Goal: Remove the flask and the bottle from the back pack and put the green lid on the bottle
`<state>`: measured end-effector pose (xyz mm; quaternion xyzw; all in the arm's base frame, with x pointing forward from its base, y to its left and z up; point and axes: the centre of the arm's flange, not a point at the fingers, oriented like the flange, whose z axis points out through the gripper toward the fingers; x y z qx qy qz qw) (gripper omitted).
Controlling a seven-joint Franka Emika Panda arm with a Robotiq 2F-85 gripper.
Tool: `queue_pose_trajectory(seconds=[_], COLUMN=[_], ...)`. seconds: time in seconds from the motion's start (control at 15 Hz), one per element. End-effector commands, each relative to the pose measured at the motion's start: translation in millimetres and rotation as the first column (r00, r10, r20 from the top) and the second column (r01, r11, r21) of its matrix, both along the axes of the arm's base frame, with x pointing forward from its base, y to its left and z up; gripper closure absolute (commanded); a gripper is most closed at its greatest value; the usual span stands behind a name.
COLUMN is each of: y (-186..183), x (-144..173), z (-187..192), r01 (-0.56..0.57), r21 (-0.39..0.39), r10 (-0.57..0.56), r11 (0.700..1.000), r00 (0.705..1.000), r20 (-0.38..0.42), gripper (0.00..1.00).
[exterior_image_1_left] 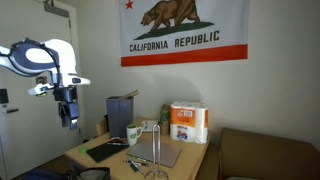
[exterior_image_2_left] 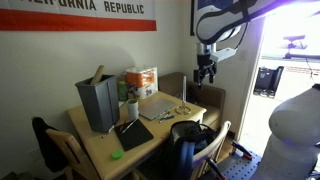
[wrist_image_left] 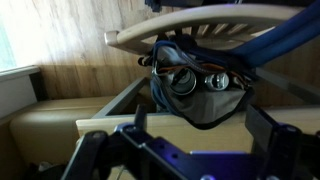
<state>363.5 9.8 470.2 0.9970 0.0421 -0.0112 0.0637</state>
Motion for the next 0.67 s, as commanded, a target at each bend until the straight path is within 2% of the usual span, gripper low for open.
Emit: queue_pose_trajectory(seconds=[0.0,0.4,0.6], y=[-12.8,-0.1,6.3], x=[40.3,64.9,75.0], z=[-55.6,-161.0,-200.0], r01=[0.081,0.168,0.212], r21=[0.007,0.069,0.074], r10=[-0.081,-0.169,-0.213], r11=[0.997,0.983,0.975], r00=[0.995,0.985,0.977], r20=[0.053,0.016,0.006], gripper=[0.00,0.00,0.00])
